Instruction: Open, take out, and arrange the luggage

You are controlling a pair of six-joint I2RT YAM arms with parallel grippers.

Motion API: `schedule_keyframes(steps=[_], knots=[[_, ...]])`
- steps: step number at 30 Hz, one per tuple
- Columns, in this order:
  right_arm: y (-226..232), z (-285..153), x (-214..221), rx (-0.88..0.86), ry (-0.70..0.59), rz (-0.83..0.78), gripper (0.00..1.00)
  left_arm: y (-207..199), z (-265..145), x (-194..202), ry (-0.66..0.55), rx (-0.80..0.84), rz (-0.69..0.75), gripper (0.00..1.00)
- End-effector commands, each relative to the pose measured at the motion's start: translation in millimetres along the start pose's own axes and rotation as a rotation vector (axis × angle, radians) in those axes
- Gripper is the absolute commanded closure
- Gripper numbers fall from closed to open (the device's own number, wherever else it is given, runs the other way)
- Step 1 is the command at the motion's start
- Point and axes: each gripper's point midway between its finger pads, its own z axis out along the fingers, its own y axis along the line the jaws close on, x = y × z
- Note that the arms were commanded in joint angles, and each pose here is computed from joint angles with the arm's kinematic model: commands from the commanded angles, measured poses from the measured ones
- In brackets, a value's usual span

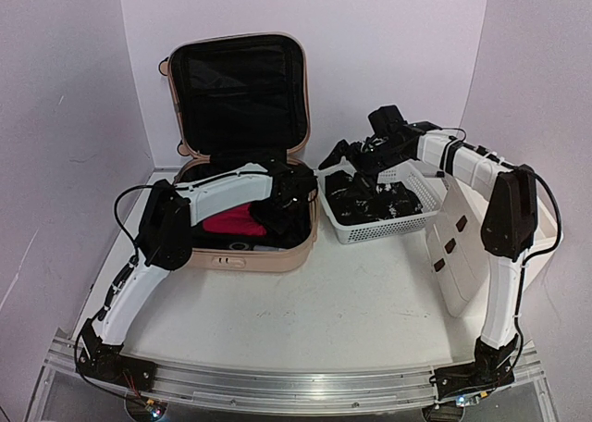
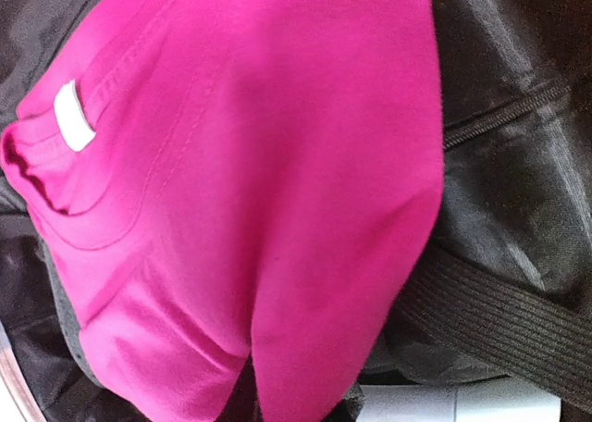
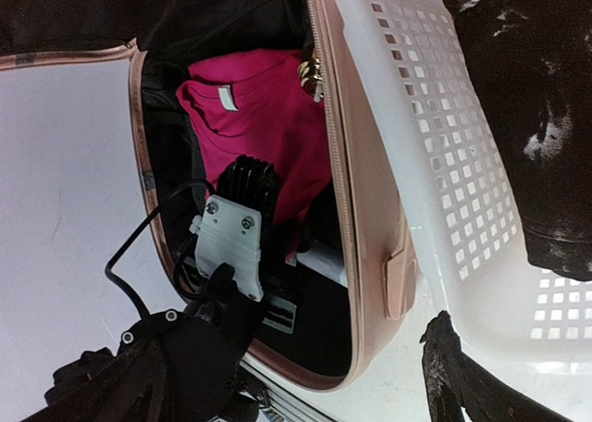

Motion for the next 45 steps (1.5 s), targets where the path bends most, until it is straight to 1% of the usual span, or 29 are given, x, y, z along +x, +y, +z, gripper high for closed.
schedule_keyframes(steps=[1,5,7,10,14,18,22,26,29,32,34,36,45], knots=[[33,-2,-25,-0.114,-0.114,0.094,0.04,28,-45,-20,-0.067,0.105,-0.122,1.00],[36,5,-43,-0.143,-0.191,0.201,0.04,36,-51,-17,-0.055,0.184,-0.185,1.00],[37,6,-52,-0.144,-0.231,0.224,0.04,42,-52,-15,-0.049,0.223,-0.218,1.00],[38,13,-62,-0.161,-0.260,0.279,0.04,48,-56,-16,-0.056,0.280,-0.238,1.00],[59,39,-64,-0.180,-0.243,0.230,0.04,51,-65,-21,-0.080,0.342,-0.243,1.00],[60,80,-54,-0.171,-0.195,0.249,0.04,59,-70,-22,-0.088,0.377,-0.266,1.00],[66,117,-41,-0.179,-0.145,0.258,0.04,56,-70,-18,-0.073,0.415,-0.274,1.00],[58,148,-24,-0.154,-0.104,0.295,0.04,54,-72,-16,-0.069,0.433,-0.278,1.00],[54,162,-12,-0.132,-0.096,0.325,0.05,55,-74,-15,-0.073,0.431,-0.278,1.00],[47,175,-5,-0.114,-0.091,0.368,0.10,56,-78,-16,-0.080,0.439,-0.280,1.00],[46,178,-2,-0.104,-0.095,0.378,0.11,57,-80,-16,-0.086,0.437,-0.280,1.00],[49,176,1,-0.099,-0.101,0.354,0.11,60,-83,-16,-0.093,0.433,-0.277,1.00],[58,150,15,-0.067,-0.121,0.385,0.07,72,-84,-19,-0.110,0.414,-0.284,1.00]])
